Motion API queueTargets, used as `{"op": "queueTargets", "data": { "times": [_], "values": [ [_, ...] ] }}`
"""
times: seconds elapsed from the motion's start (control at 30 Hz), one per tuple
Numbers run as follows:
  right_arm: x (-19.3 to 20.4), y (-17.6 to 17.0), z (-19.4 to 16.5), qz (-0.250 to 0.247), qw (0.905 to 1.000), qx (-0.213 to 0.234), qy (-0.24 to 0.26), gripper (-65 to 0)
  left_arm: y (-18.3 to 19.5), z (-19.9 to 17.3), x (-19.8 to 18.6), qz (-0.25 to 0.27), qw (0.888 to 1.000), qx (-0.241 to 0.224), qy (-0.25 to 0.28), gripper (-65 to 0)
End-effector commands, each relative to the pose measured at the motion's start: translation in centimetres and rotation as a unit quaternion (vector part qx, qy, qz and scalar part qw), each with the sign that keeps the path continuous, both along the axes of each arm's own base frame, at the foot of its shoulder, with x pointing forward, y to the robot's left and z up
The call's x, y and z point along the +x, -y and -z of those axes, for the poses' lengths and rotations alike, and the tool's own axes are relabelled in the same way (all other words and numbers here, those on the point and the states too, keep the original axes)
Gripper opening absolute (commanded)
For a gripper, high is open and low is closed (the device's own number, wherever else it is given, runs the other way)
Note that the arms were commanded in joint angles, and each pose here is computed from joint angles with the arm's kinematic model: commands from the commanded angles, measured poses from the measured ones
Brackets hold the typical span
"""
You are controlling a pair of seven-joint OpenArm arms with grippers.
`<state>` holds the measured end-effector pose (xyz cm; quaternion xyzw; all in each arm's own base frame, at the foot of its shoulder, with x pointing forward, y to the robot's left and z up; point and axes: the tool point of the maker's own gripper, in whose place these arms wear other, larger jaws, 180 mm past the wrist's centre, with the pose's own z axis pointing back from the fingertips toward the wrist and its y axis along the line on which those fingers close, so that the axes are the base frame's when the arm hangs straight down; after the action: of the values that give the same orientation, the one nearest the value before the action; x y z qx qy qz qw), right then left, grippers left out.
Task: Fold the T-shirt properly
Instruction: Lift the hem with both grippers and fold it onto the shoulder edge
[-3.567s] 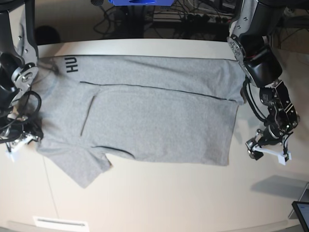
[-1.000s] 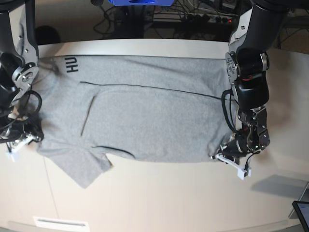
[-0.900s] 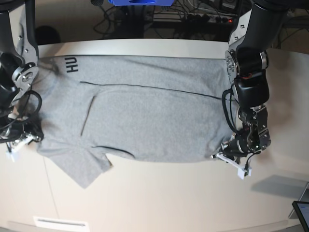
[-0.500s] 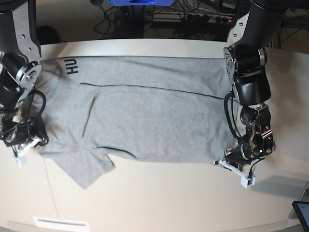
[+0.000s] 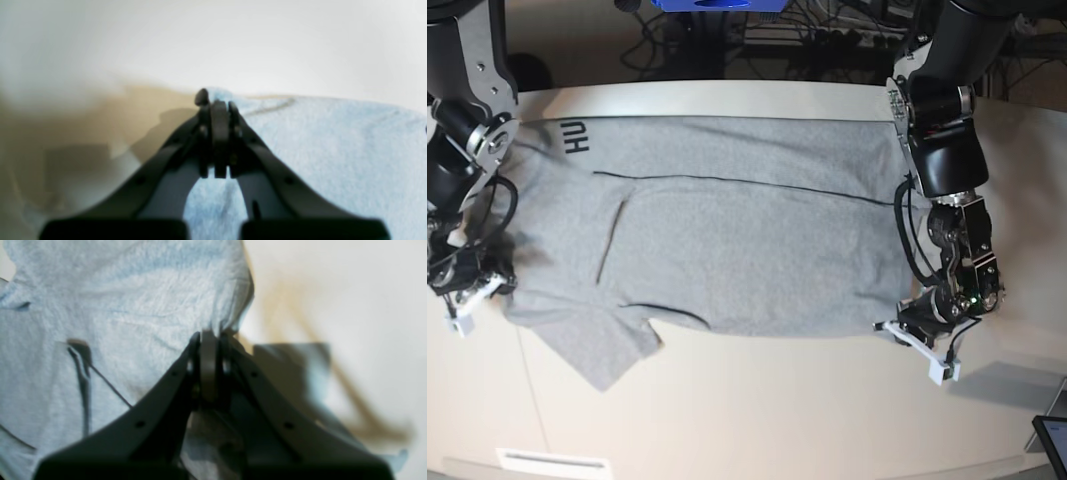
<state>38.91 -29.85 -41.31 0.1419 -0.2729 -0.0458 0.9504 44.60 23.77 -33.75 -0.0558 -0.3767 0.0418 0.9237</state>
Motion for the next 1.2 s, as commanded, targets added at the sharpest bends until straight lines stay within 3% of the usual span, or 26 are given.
{"op": "queueTargets", "data": {
  "times": [0.0, 0.37, 0.57, 1.17],
  "values": [
    [0.9, 1.5, -1.8, 0.007, 0.9996, -0.018, 0.022, -64.7, -0.3, -2.8, 1.1, 0.004, 0.999, 0.008, 0.036, -65.0],
    [0.4, 1.6, -3.6, -0.022, 0.994, -0.094, 0.053, -64.7, 0.3, -1.0, -1.7, 0.014, 1.0, 0.019, 0.018, -65.0],
    [-0.2, 1.7, -4.8, -0.027, 0.9904, -0.121, 0.06, -64.7, 2.3, -2.1, -2.3, 0.054, 0.997, 0.049, 0.036, -65.0],
    [-3.1, 3.7, -7.6, -0.032, 0.9776, -0.204, 0.039, -64.7, 3.7, -4.2, -6.4, 0.082, 0.992, 0.086, 0.043, -65.0]
  ]
}}
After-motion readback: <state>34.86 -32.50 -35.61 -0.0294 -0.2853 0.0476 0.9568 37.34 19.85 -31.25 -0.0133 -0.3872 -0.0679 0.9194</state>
